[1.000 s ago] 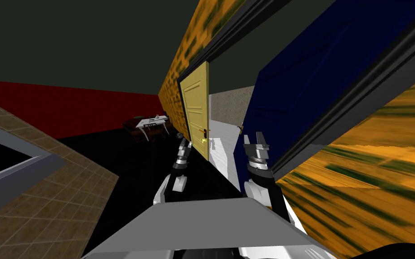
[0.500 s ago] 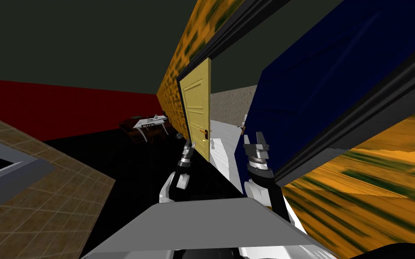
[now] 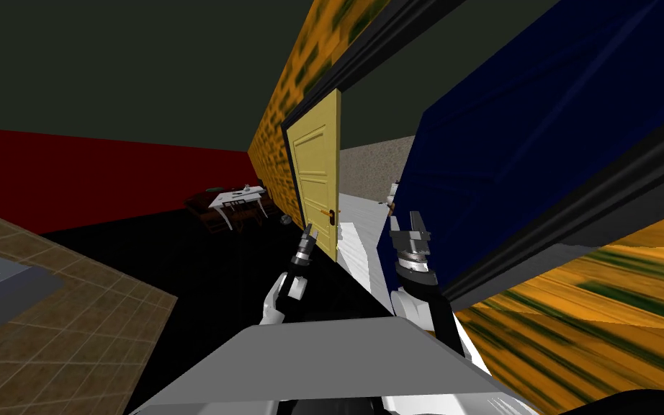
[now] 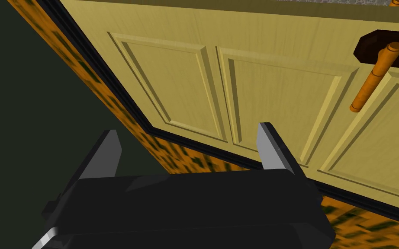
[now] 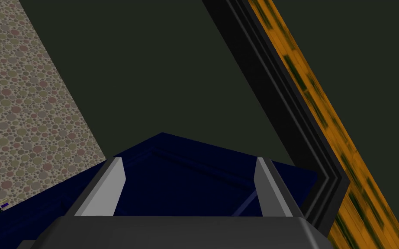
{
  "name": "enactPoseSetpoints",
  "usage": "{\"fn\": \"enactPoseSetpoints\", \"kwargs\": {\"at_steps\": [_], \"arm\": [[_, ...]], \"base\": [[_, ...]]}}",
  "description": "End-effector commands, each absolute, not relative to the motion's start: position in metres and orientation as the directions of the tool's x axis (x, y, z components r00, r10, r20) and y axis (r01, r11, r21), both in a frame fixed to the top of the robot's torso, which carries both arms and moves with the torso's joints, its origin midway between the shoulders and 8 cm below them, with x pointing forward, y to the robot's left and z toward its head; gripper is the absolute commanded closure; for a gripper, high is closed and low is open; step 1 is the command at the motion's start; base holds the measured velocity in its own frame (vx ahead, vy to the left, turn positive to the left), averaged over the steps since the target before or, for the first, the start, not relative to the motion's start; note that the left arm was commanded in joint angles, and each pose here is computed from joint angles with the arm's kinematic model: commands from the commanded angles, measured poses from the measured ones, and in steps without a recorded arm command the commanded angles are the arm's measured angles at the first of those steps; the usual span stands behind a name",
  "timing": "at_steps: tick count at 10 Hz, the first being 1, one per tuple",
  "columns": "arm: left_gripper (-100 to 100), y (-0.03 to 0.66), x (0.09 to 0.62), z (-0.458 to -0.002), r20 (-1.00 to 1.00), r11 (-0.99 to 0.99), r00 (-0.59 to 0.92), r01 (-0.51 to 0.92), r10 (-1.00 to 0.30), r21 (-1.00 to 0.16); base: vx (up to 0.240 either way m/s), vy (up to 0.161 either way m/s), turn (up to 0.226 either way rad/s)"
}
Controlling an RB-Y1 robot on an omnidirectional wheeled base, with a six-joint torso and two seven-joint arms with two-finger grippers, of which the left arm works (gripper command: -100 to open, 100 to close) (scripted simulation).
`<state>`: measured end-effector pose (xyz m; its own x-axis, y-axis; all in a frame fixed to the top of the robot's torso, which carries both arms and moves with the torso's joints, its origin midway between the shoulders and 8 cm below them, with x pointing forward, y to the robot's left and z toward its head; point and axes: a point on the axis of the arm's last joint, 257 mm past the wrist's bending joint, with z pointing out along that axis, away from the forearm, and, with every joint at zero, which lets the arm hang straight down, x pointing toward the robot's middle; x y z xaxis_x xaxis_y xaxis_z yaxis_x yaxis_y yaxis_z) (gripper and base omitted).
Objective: Push the door open
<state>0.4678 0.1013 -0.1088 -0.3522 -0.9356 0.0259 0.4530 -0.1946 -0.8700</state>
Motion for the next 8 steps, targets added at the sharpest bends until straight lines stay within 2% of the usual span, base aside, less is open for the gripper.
{"fn": "enactPoseSetpoints", "kwargs": {"at_steps": [1,8], "arm": [[-100,0.09,0.476,-0.12,0.025,-0.194,-0.371,0.425,-0.928,-0.884],[-100,0.048,0.501,-0.167,0.023,-0.178,-0.442,0.312,-0.897,-0.933]], "base": [[0.076,0.105,-0.038],[0.092,0.094,-0.037]]}}
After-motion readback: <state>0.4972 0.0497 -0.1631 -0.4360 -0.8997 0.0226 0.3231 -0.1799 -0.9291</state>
